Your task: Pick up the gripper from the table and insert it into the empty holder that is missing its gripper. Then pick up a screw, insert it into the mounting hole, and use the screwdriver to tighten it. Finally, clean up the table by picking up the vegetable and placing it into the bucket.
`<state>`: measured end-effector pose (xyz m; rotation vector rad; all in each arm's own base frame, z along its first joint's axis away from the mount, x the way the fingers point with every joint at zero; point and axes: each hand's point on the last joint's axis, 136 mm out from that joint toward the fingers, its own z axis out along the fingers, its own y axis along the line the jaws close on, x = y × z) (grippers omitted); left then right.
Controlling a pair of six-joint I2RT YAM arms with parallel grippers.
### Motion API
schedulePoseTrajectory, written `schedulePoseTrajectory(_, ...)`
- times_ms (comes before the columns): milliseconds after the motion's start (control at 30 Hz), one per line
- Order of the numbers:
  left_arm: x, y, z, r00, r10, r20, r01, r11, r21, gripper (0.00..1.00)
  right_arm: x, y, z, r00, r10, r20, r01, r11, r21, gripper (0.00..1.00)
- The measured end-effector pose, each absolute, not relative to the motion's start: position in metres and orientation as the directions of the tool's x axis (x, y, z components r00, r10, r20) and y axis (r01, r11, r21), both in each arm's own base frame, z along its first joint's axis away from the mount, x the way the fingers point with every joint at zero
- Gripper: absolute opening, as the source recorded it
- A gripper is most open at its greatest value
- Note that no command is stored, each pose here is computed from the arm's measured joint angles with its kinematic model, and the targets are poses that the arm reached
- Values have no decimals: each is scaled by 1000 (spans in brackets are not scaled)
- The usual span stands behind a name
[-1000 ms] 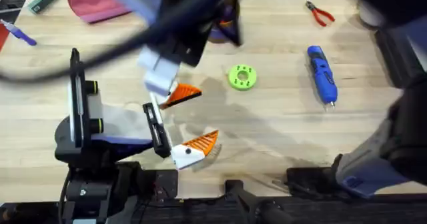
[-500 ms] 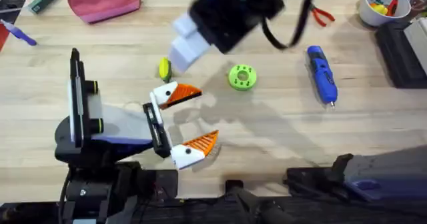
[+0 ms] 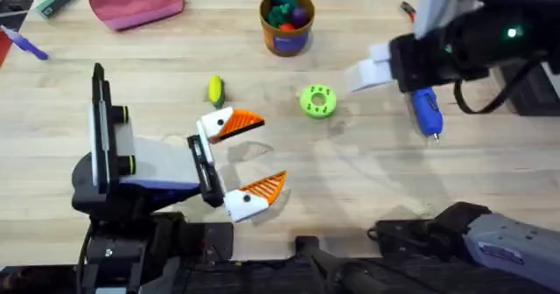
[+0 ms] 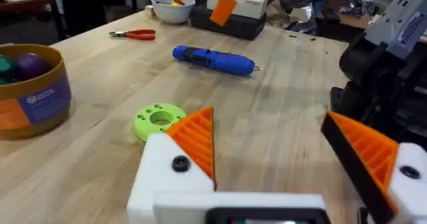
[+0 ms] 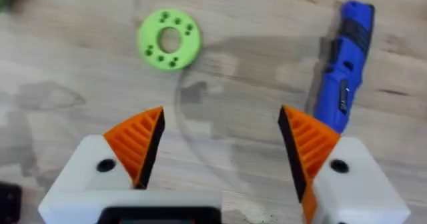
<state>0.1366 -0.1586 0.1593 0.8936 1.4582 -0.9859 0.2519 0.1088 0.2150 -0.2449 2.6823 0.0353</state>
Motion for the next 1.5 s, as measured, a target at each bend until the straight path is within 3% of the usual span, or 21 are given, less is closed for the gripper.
schedulePoseTrajectory(333,137,-159,159,-108,6,-994,925,367,-98,985,256,32,174,-927,77,-366,98,994,-41,994)
schedulePoseTrajectory(533,137,-159,159,-107,6,-994,925,367,-98,986,261,8,165,-928,161,-335,190,980,-55,994)
schedulePoseTrajectory(1500,138,-158,159,-106,6,-994,922,374,-96,986,268,3,163,-921,182,-344,212,976,-52,994)
